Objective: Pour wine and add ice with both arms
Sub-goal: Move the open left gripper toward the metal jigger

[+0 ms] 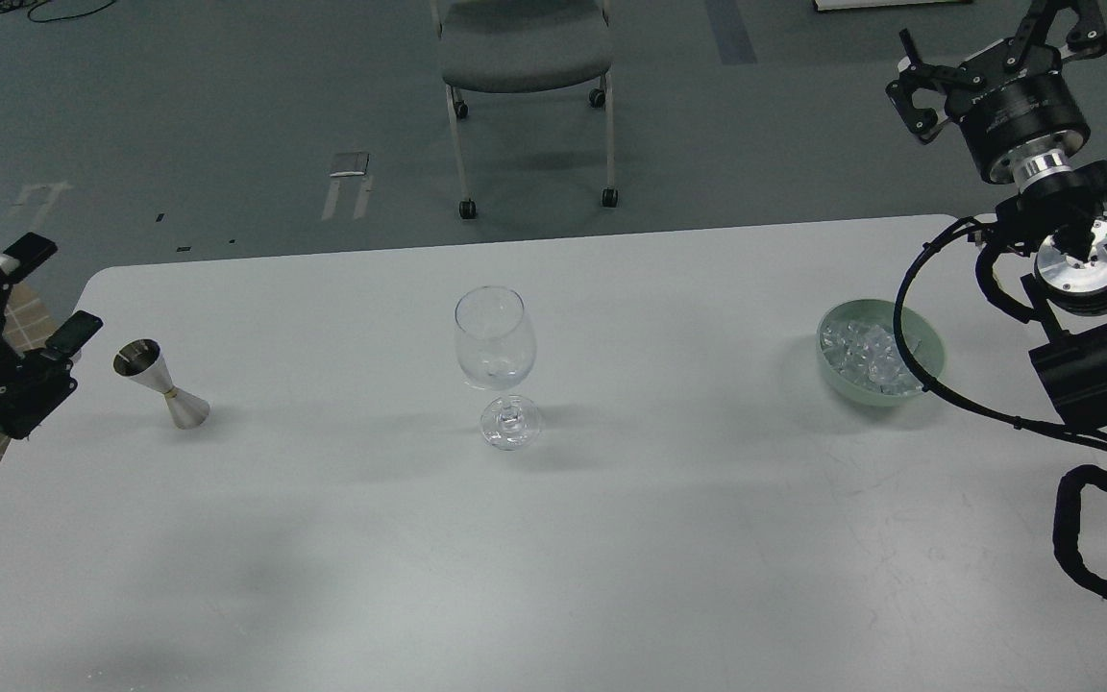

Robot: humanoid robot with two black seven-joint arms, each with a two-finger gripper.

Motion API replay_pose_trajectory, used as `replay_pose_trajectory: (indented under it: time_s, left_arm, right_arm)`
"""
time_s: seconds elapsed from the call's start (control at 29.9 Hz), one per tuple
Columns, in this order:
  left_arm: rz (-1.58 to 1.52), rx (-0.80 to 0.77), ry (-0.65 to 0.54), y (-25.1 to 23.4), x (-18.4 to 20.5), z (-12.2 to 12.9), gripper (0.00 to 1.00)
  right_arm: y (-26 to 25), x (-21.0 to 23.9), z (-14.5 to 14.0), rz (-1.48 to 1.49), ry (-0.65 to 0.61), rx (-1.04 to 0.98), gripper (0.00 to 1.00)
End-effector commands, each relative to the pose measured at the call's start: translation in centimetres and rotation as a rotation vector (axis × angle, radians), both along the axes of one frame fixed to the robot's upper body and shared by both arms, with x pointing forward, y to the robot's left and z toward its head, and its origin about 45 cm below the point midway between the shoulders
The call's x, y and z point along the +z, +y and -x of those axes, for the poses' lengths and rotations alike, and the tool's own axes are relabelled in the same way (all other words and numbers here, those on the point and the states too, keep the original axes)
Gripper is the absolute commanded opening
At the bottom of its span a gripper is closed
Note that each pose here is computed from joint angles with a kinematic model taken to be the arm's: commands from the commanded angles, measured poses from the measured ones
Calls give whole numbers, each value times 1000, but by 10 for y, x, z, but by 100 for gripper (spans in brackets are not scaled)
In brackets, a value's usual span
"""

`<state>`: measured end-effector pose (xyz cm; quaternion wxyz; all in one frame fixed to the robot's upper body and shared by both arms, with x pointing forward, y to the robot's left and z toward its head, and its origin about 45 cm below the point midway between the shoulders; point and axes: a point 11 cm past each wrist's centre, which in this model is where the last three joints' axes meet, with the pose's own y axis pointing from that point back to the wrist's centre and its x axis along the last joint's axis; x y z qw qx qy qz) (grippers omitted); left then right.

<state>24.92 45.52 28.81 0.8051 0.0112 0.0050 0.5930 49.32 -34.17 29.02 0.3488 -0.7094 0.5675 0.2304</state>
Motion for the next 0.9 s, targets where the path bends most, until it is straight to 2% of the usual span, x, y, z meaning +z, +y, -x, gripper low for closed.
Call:
replay_pose_trajectory:
  time_s: [0.0, 0.13, 0.33, 0.5, 0.64, 0.74, 0.87]
  left_arm:
    - [253, 113, 39, 21, -15, 10, 97]
    - [429, 212, 31, 31, -41, 20, 98]
    - [533, 267, 62, 21, -73, 33, 98]
    - [596, 273, 120, 0, -99, 34, 98]
    - [752, 294, 113, -24, -120, 40, 98]
    - [766, 280, 166, -32, -128, 39, 98]
    - [884, 223, 297, -57, -140, 28, 98]
  right_arm:
    - [1, 1, 0, 2, 0, 2, 100]
    - [3, 3, 0, 5, 0, 4, 100]
    - [2, -2, 1, 6, 12, 0, 100]
    - [1, -7, 4, 7, 21, -1, 100]
    - [-1, -12, 6, 10, 29, -4, 100]
    - [-1, -16, 8, 8, 36, -6, 100]
    - [0, -18, 10, 12, 42, -5, 100]
